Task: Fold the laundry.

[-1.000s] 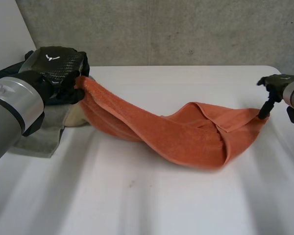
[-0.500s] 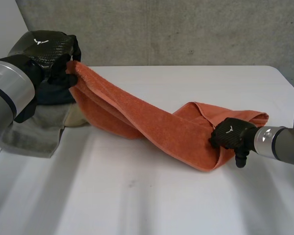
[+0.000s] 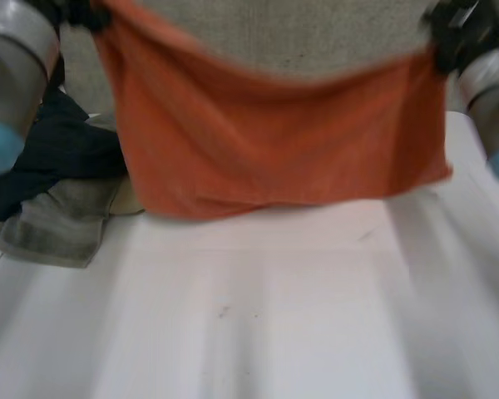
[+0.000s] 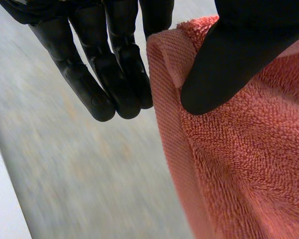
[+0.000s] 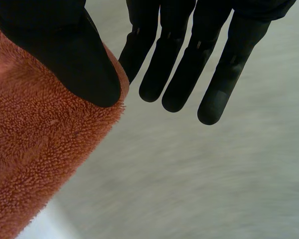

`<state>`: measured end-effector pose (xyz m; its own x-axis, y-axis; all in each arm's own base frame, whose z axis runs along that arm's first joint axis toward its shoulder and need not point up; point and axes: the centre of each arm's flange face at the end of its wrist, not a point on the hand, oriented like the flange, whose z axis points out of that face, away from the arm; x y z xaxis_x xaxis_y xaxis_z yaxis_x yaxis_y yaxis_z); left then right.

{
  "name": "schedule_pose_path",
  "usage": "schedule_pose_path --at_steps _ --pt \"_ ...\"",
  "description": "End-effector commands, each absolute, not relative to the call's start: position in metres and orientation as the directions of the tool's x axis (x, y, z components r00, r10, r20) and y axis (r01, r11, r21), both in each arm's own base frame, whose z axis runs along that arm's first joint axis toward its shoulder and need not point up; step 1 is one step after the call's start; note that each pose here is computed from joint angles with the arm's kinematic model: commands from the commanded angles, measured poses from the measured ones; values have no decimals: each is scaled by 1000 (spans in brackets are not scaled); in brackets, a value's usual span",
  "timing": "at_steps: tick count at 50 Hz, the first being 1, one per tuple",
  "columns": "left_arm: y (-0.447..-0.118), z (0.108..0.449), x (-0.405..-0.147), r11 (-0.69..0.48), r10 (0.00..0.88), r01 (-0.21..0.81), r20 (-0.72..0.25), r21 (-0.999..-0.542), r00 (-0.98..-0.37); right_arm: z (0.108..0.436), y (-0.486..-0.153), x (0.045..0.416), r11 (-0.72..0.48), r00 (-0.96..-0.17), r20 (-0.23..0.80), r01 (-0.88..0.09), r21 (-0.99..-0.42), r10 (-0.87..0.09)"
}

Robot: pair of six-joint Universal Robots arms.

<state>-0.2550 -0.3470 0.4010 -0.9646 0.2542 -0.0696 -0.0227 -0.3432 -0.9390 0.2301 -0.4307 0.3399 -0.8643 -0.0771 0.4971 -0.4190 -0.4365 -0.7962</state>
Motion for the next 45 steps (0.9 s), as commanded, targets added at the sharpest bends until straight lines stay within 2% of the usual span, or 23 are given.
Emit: schedule_pose_path --at_steps 1,3,7,8,11,12,15,16,19,20,24,28,34,41,45 --pt "-369 447 -247 -542 224 -181 67 -821 -972 421 -413 209 -584 -948 317 -255 -771 -5" --pt "-372 443 -246 -530 220 -188 80 -827 -972 413 -410 211 -561 -938 344 -261 -786 -46" --pt "-376 420 -244 -462 217 -168 72 -871 -973 375 -403 211 -450 -907 390 -286 -846 -157" --pt "-378 400 -245 -407 217 -147 61 -901 -974 360 -400 207 -404 -897 398 -296 -865 -194" --pt "-379 367 -244 -316 218 -116 47 -942 -975 332 -392 202 -319 -883 395 -309 -896 -255" --pt "-378 347 -242 -256 222 -92 34 -962 -974 310 -386 199 -256 -873 387 -318 -913 -297" --pt "-373 317 -240 -173 241 -52 9 -984 -971 275 -375 196 -159 -859 364 -328 -931 -361" --pt "-369 298 -238 -120 250 -21 -10 -993 -968 253 -367 195 -96 -848 345 -336 -937 -401" --pt "-365 272 -235 -50 264 25 -37 -998 -964 220 -355 194 -10 -831 319 -353 -936 -455" --pt "-362 255 -232 -8 273 56 -56 -998 -961 199 -346 195 44 -816 303 -371 -928 -492" --pt "-359 228 -226 67 275 111 -88 -992 -957 161 -335 197 112 -774 305 -433 -894 -555" --pt "-357 217 -222 103 278 134 -101 -986 -955 148 -334 196 134 -757 318 -468 -874 -571" --pt "-354 219 -220 109 274 137 -102 -985 -956 149 -343 193 165 -776 290 -448 -879 -560" --pt "-352 225 -213 100 255 133 -104 -986 -961 148 -353 179 332 -856 134 -332 -883 -499" --pt "-352 227 -213 96 254 135 -107 -986 -961 141 -360 176 393 -880 86 -294 -872 -466"
